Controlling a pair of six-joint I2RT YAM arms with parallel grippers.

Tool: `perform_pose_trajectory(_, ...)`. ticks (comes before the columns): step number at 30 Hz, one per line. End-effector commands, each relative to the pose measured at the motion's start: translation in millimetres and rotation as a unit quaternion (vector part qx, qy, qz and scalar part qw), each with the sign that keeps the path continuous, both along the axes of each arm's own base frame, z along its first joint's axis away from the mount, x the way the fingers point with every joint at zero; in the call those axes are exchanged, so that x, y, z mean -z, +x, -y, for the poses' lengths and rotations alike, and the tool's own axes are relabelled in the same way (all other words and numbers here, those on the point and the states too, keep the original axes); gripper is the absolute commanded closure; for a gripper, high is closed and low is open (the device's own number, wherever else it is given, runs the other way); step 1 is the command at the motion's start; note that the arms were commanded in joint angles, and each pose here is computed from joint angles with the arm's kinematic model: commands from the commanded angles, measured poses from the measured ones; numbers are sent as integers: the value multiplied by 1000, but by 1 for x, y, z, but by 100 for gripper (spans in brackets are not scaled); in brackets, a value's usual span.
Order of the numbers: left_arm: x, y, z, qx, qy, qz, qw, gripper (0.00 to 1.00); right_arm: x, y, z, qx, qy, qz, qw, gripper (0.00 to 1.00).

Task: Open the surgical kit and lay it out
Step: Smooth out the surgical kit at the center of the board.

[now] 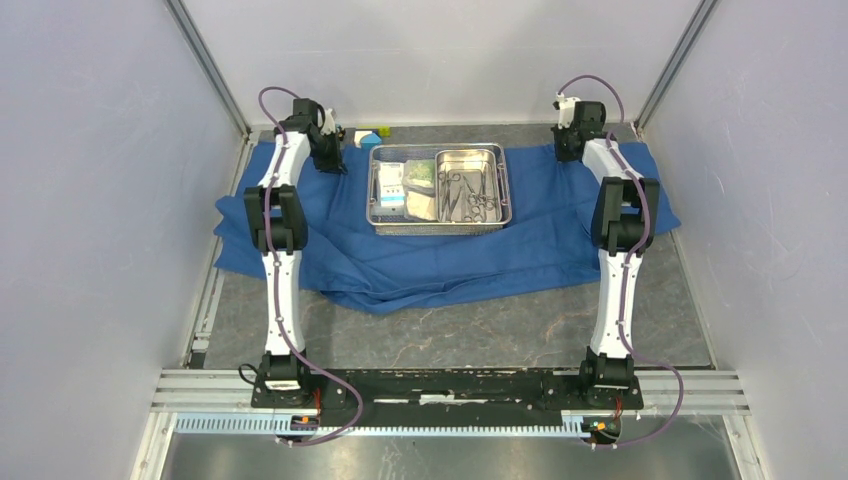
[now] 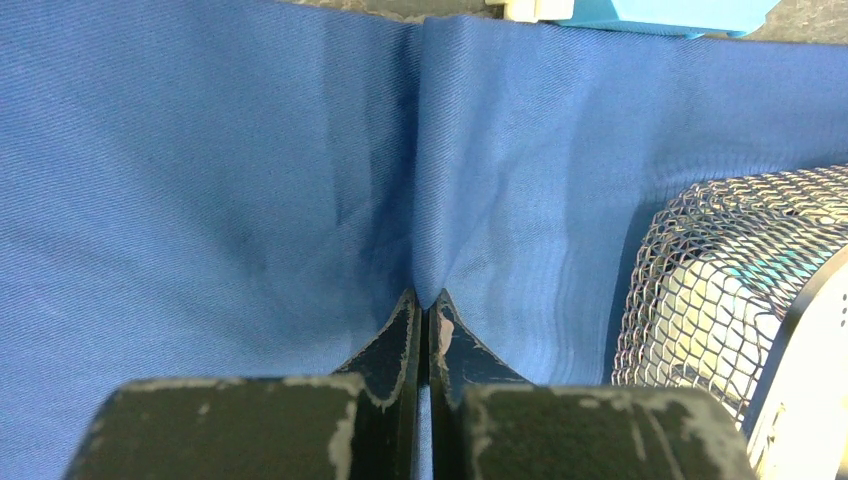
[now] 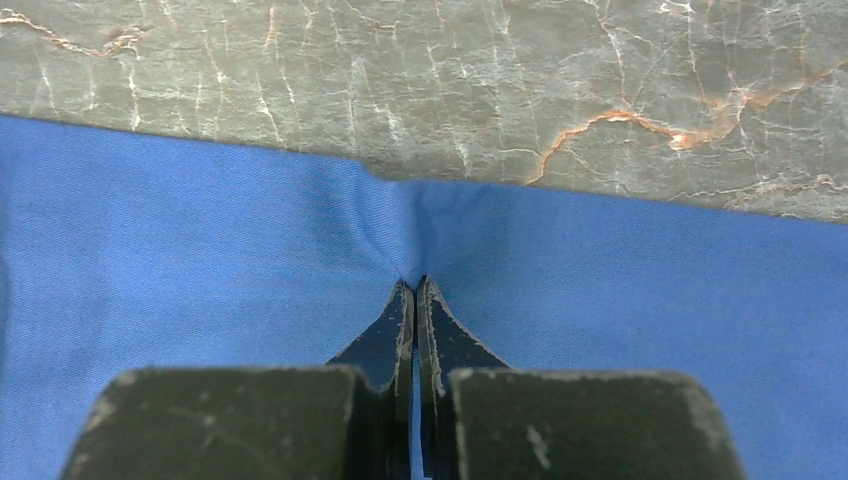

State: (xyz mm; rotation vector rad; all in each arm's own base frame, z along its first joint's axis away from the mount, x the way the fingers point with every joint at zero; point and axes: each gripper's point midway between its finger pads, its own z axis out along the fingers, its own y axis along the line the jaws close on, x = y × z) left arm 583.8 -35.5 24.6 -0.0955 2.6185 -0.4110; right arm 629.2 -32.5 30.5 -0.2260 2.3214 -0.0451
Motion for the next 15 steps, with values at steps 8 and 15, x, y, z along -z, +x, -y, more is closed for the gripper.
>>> perform_pose_trajectory(8, 37, 14, -58, -64, 64, 3, 996, 98, -29, 22, 25, 20, -38, 63, 997, 100)
perform_pose_trajectory(15, 21, 5, -67, -80, 49, 3, 996, 57, -46, 11, 22, 12, -27, 69, 997, 69)
